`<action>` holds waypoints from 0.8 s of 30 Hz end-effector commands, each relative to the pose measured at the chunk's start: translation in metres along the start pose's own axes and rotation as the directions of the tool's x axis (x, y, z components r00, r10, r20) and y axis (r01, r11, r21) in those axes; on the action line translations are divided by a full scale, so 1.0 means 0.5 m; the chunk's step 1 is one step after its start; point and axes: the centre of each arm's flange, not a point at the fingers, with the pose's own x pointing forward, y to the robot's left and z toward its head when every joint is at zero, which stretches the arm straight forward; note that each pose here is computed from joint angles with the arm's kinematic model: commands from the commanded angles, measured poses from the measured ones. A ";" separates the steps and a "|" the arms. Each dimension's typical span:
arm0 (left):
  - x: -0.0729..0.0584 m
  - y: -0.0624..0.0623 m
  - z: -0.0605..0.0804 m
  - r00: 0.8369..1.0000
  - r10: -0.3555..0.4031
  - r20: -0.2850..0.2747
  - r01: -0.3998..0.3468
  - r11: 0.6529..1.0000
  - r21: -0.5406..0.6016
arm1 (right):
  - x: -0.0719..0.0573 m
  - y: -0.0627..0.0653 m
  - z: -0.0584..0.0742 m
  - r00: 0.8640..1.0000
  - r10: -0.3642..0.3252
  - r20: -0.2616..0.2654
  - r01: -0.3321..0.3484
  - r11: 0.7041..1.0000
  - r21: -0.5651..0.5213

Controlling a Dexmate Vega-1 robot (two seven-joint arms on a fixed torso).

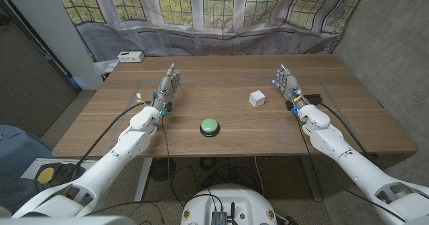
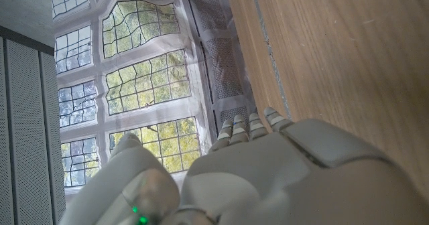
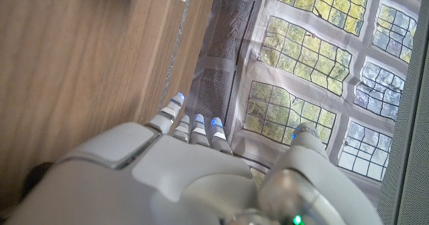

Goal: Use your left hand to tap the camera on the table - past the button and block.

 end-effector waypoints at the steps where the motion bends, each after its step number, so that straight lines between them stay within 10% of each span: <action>1: -0.007 0.003 0.000 1.000 -0.004 0.006 0.004 1.000 -0.022 | -0.011 0.011 -0.007 1.000 -0.003 0.021 0.003 1.000 0.008; 24: -0.046 0.027 0.055 0.999 -0.025 0.047 0.023 0.998 0.051 | -0.039 0.012 0.020 0.998 -0.011 0.063 0.013 1.000 -0.023</action>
